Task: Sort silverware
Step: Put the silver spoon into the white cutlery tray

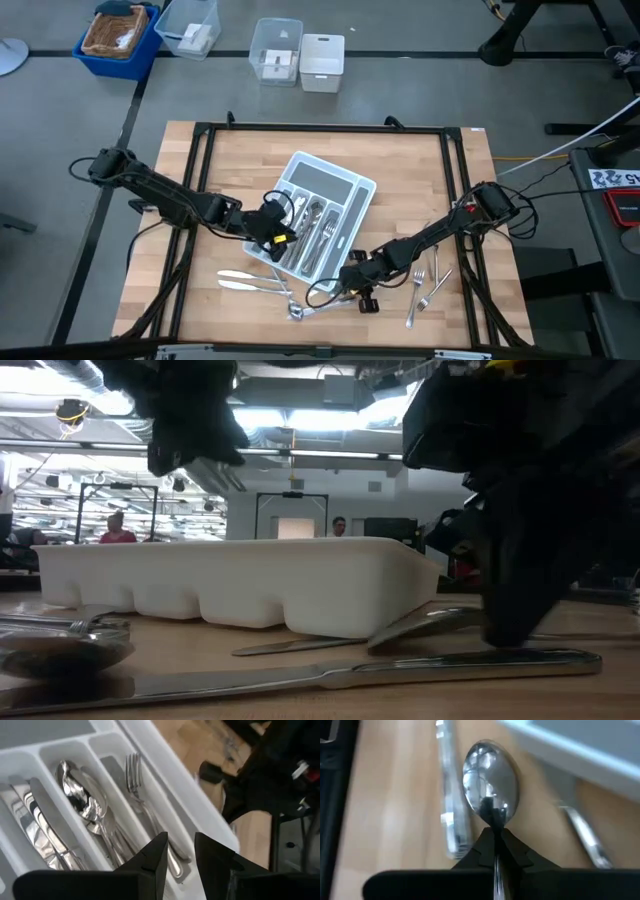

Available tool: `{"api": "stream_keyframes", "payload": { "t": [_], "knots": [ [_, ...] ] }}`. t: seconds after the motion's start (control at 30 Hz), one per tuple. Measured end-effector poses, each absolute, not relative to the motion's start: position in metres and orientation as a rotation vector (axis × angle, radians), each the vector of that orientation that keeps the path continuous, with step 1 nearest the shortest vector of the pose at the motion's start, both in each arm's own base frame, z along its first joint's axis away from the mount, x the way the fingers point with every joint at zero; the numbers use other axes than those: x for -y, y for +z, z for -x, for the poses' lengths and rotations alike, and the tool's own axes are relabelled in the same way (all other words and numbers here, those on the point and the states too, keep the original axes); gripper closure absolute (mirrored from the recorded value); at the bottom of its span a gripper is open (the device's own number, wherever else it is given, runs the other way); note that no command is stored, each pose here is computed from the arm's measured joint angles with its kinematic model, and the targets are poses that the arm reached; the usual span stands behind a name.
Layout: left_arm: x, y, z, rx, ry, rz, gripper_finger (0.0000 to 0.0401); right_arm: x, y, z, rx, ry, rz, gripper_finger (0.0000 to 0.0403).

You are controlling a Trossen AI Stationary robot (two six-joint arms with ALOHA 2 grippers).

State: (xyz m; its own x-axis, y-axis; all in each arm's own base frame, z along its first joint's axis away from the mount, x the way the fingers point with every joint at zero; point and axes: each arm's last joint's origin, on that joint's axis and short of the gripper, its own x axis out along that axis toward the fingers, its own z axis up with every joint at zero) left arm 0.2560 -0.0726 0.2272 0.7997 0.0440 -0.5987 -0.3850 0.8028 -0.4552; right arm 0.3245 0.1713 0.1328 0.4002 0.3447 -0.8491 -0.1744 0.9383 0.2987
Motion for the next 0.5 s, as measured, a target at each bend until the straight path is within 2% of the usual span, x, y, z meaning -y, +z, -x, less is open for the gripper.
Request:
{"api": "stream_keyframes", "payload": {
  "t": [0.5],
  "knots": [
    [0.062,0.263,-0.222,-0.546,0.206,0.578,0.0315,-0.180,0.202,-0.350,-1.160,0.259,-0.140,0.0397]
  ]
}}
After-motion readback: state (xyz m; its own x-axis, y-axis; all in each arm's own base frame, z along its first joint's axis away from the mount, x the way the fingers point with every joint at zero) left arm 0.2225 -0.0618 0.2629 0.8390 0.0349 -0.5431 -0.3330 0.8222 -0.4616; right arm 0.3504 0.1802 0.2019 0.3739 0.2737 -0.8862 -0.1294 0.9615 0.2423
